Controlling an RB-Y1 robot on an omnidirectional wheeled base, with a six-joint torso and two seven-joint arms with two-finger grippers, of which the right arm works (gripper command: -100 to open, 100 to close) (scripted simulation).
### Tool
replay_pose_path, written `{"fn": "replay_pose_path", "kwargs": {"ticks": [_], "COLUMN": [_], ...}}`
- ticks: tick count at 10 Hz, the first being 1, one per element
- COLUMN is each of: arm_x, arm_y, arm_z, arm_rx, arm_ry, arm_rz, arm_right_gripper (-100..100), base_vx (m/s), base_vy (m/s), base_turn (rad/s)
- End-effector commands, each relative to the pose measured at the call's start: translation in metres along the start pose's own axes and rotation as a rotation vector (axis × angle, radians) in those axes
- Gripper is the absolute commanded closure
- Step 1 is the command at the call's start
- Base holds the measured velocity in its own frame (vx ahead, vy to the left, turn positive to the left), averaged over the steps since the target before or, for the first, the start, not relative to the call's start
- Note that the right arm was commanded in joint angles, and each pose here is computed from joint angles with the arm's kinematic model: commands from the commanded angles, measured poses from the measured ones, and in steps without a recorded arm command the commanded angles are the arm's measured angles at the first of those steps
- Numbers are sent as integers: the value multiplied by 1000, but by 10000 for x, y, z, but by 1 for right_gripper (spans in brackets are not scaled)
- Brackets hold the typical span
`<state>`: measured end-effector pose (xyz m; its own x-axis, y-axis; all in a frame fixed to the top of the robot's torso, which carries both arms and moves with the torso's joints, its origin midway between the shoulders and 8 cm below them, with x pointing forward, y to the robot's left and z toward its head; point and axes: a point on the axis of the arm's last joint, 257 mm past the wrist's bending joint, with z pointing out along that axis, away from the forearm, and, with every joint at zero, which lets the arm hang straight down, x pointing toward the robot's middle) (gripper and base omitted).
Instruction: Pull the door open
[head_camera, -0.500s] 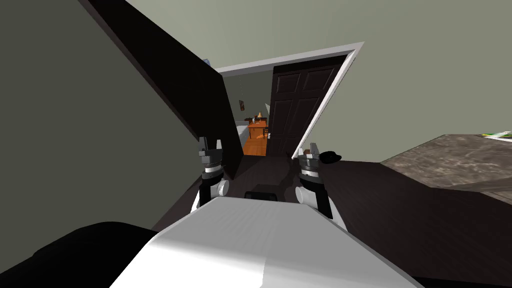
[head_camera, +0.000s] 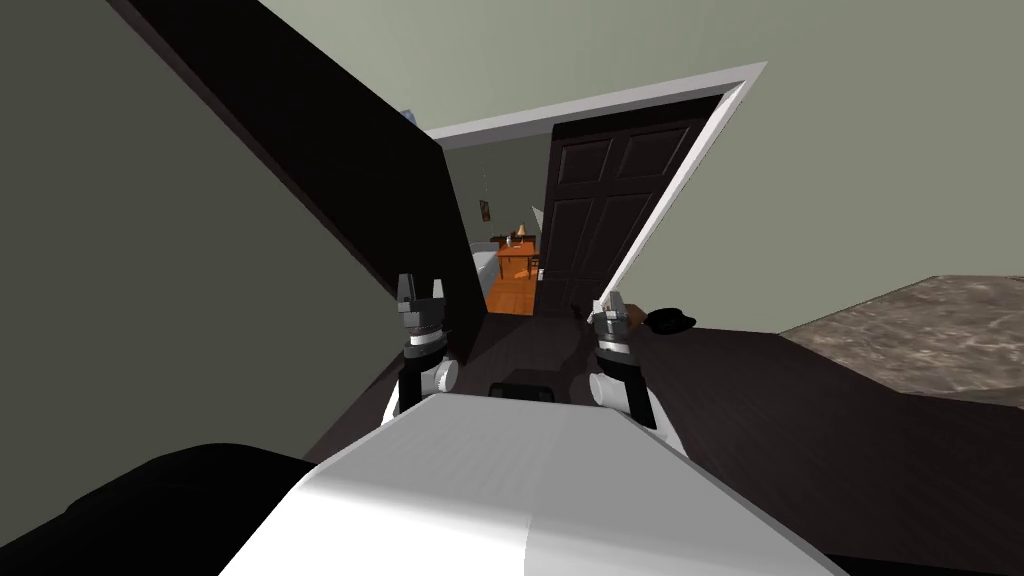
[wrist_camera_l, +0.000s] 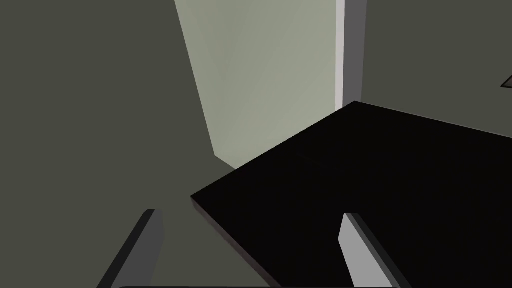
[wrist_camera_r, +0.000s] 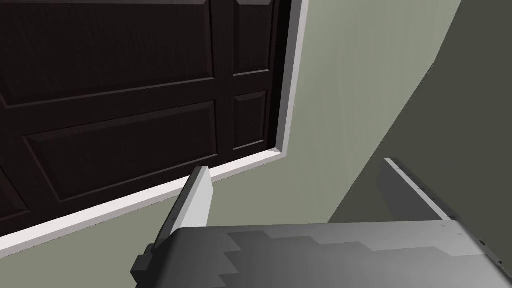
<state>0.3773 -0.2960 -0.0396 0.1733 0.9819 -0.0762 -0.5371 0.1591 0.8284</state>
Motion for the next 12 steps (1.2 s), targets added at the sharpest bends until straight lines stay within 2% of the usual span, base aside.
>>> {"fn": "replay_pose_path", "kwargs": {"ticks": [1, 7, 12], "arm_x": [3, -19, -47], "arm_y": [-134, -628, -935], "arm_z": [-13, -109, -186], "arm_rx": [19, 90, 136], "arm_ry": [6, 20, 23], "arm_rz": [-1, -3, -3], "arm_right_gripper": [-100, -100, -100], "base_vx": [171, 143, 106], "base_vy": [1, 6, 0], "base_turn": [32, 31, 24]}}
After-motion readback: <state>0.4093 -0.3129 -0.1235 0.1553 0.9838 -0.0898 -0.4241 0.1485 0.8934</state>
